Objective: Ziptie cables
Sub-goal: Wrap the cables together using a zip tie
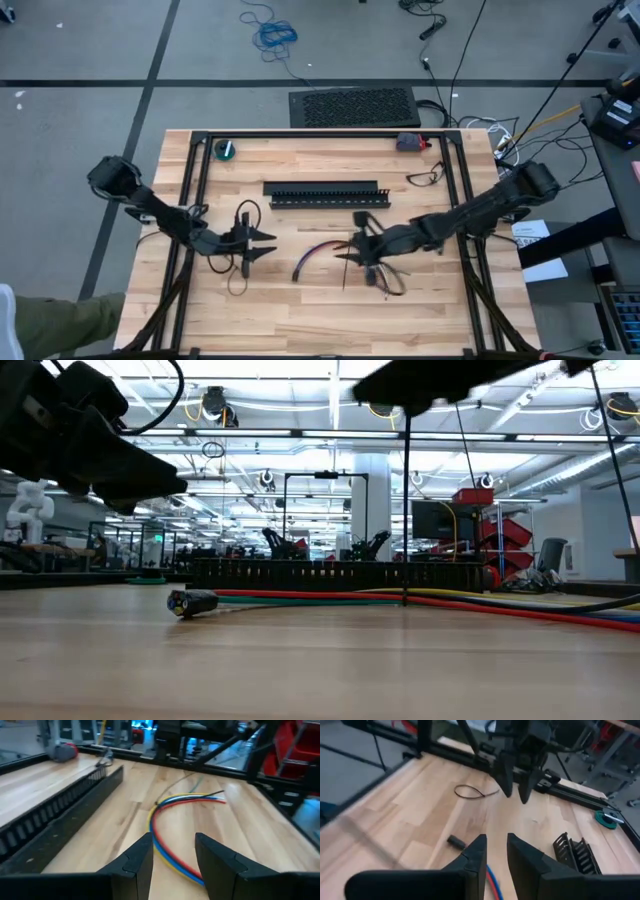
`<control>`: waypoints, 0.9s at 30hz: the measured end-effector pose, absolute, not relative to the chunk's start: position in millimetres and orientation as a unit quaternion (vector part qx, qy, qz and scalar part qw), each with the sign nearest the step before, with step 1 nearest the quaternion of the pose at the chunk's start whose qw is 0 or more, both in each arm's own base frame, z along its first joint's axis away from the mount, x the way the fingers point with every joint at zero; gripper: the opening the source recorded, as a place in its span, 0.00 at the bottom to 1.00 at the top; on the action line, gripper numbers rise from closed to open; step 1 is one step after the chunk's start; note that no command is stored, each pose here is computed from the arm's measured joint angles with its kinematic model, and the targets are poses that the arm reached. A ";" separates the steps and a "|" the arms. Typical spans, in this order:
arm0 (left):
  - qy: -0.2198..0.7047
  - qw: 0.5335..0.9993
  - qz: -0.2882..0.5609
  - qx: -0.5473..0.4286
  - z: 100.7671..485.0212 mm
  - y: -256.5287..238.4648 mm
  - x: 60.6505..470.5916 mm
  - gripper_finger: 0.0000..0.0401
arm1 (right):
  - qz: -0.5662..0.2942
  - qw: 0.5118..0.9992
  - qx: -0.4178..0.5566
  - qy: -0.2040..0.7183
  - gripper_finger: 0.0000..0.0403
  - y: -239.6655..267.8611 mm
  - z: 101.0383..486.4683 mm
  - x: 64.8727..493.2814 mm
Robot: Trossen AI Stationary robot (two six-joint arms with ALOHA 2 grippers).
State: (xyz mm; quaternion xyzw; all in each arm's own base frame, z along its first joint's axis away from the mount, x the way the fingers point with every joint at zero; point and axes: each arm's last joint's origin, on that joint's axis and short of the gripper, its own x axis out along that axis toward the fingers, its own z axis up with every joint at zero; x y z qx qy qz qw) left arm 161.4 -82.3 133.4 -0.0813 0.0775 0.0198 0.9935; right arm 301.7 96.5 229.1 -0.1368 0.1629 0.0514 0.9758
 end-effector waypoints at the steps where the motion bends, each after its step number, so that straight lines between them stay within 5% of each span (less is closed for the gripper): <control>1: 0.076 0.994 0.014 -0.081 133.9 -83.5 161.0 0.36 | 0.046 0.976 -0.134 0.166 0.16 96.1 228.1 311.0; 12: 0.090 0.994 -0.040 -0.056 132.2 -95.1 154.1 0.36 | 0.051 0.966 -0.109 0.230 0.16 100.9 180.8 398.2; 27: 0.310 0.947 -0.068 -0.037 111.4 -105.8 155.6 0.36 | 0.036 0.950 -0.120 0.285 0.16 98.9 181.5 394.3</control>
